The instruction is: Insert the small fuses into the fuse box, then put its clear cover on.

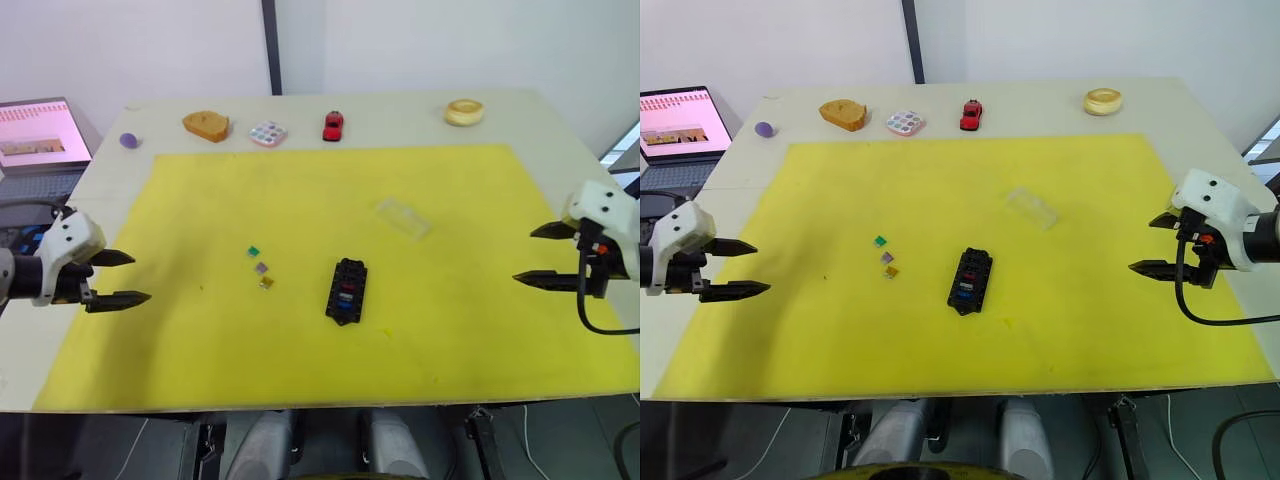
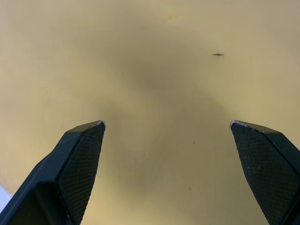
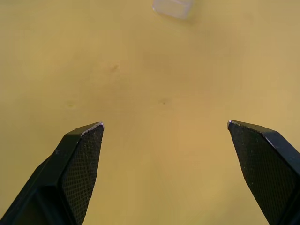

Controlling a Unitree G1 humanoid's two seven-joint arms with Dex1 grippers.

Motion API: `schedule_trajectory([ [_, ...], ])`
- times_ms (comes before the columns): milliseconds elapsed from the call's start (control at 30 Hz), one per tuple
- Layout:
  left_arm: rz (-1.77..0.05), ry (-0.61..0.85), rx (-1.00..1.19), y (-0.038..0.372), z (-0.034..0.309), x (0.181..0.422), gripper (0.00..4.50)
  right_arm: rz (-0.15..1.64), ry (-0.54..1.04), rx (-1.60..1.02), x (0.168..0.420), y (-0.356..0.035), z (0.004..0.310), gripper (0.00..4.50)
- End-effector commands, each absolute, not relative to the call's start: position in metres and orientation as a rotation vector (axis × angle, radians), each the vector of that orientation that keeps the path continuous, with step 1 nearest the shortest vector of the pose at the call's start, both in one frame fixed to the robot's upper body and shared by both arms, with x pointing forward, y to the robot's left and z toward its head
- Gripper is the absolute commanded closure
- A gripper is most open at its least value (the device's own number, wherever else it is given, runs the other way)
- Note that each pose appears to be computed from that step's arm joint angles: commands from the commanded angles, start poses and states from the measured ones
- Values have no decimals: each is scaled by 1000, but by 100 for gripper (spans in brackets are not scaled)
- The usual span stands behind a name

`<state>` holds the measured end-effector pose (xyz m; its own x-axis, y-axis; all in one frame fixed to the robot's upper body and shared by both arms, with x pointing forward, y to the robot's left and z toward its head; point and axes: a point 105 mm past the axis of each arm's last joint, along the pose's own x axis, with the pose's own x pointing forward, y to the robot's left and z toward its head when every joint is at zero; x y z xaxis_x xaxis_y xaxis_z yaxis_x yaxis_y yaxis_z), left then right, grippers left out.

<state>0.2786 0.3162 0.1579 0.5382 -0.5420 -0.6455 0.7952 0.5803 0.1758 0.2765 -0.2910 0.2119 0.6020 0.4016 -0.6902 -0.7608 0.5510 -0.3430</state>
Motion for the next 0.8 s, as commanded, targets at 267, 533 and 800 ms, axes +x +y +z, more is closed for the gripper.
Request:
schedule_trajectory([
  [267, -1078, 465, 239, 239, 163, 278, 0, 1063, 244, -666, 282, -176, 262, 5],
  [533, -1108, 517, -9, 210, 147, 288, 0, 1293, 151, -667, 272, -98, 257, 5],
  [800, -1124, 572, -220, 196, 144, 289, 83, 1329, 120, -679, 274, -80, 253, 0],
])
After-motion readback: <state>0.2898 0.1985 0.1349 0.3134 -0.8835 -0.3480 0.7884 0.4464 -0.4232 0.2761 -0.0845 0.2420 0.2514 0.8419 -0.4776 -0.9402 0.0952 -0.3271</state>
